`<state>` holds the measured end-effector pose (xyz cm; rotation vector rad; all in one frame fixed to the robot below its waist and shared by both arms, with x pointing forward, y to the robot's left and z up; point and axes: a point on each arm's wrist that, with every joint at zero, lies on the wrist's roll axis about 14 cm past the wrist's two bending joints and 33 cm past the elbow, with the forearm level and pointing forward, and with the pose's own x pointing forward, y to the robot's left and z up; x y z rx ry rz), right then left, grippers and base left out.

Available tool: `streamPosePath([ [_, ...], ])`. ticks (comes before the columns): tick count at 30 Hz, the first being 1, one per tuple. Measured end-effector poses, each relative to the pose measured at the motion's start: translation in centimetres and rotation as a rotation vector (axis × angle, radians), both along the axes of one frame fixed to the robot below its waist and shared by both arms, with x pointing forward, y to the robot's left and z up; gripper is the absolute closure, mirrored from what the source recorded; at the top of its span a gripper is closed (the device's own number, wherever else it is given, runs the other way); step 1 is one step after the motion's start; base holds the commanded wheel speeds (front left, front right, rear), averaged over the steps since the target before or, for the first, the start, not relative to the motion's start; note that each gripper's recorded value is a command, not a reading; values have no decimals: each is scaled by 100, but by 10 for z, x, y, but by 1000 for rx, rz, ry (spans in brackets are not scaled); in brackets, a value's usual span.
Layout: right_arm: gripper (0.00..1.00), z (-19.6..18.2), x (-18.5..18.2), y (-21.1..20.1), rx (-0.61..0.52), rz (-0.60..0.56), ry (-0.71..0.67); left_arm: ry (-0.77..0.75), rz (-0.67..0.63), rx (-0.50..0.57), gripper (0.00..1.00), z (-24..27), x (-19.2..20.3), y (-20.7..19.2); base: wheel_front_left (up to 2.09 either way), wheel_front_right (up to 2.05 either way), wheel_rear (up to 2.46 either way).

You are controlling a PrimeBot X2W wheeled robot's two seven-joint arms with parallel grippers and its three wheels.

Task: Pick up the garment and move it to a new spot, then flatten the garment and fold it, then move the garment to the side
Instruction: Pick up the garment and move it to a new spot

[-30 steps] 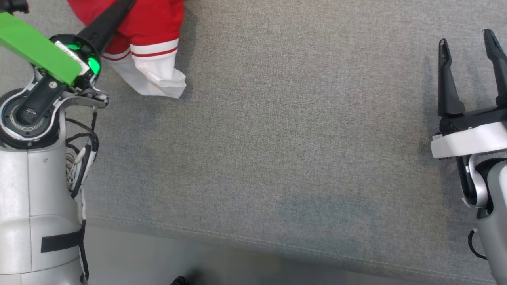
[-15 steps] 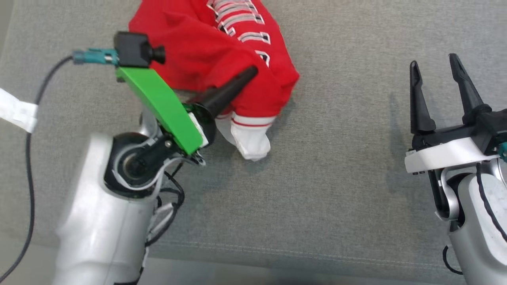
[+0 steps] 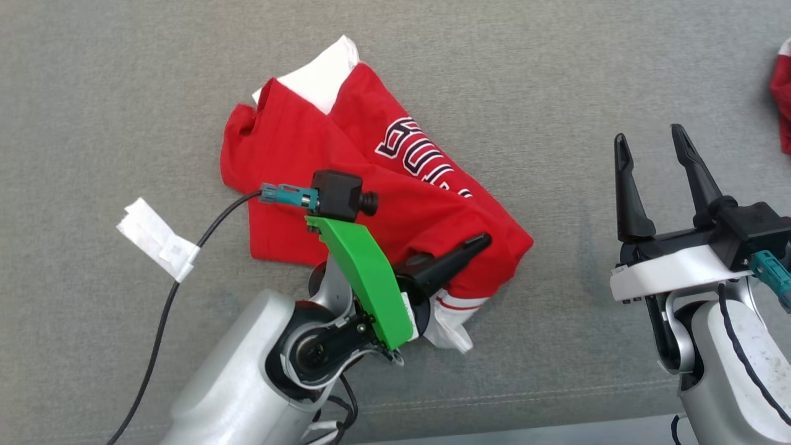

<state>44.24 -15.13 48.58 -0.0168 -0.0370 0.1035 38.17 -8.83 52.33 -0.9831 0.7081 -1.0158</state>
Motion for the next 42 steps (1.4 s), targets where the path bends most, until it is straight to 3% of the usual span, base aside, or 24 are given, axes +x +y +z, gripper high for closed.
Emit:
streamPosePath([
  [6, 0, 12, -21, -33, -20, -101, -17, -24, -59, -62, 100, 20, -18, -32, 0, 0, 0],
  [12, 0, 23, -43, -55, -27, -176, -36, -28, 51, -95, 100, 32, 5, -43, 0, 0, 0],
  [18, 0, 28, -62, -71, -32, -232, -38, -41, 217, 87, 100, -12, 39, -39, 0, 0, 0],
  [24, 0, 29, -78, -99, -49, -321, -28, -76, 303, 156, 100, -31, 64, -39, 0, 0, 0],
  [34, 0, 23, -68, -88, -48, -278, -16, -52, 462, 217, 100, -54, 96, -1, 0, 0, 0],
  [42, 0, 10, -55, -51, -20, -148, 18, 7, 580, 273, 100, -76, 106, 37, 0, 0, 0],
])
